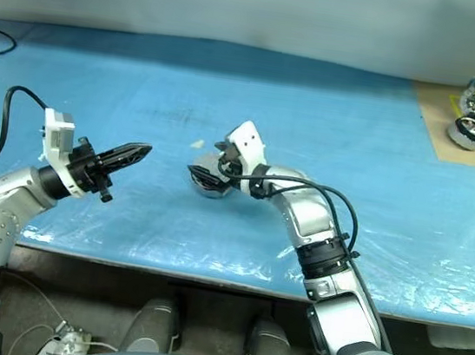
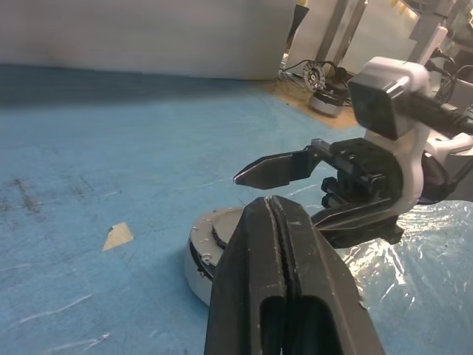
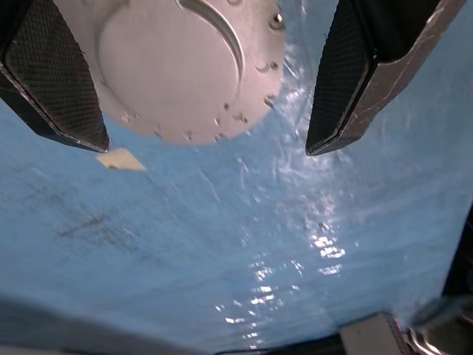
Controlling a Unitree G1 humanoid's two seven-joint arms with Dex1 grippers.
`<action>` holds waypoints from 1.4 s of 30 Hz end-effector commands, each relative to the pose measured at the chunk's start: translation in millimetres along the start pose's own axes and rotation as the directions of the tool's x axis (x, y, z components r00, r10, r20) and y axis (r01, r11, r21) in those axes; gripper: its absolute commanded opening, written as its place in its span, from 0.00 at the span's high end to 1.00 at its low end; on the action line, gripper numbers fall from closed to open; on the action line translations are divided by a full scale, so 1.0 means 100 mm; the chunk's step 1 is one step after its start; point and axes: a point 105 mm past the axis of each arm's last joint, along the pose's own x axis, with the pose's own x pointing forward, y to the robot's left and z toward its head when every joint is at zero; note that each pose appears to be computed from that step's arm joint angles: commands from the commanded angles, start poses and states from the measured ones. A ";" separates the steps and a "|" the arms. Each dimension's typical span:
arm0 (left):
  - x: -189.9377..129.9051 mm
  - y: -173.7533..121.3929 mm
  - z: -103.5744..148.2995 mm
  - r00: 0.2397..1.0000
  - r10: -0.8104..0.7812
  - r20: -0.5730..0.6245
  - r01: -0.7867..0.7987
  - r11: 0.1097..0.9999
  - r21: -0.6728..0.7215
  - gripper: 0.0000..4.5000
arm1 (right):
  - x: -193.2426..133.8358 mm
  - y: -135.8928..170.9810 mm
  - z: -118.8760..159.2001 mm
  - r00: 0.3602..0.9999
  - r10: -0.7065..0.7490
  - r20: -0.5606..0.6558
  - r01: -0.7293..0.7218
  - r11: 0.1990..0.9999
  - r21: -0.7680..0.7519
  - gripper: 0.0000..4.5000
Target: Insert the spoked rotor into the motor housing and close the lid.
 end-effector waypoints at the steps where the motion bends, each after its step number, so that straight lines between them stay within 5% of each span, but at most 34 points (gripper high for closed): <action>1: 0.10 -0.01 0.05 0.999 -0.038 0.023 0.037 0.998 0.049 1.00 | -0.05 -0.06 -0.04 0.999 -0.043 0.001 0.043 0.998 -0.035 0.01; 9: 0.21 0.06 0.02 0.997 -0.079 0.015 0.077 0.994 0.072 1.00 | -0.04 -0.11 -0.18 0.996 -0.084 -0.028 0.083 0.995 -0.049 0.01; 25: 0.21 0.03 -0.02 0.997 -0.075 -0.003 0.074 0.993 0.088 1.00 | -0.01 0.06 0.14 0.999 -0.004 0.054 0.014 0.984 -0.179 0.01; 42: 0.20 0.12 -0.02 1.000 -0.030 0.002 0.029 0.994 0.105 1.00 | 0.21 -0.01 -0.26 0.999 -0.024 -0.040 0.021 0.997 -0.073 0.01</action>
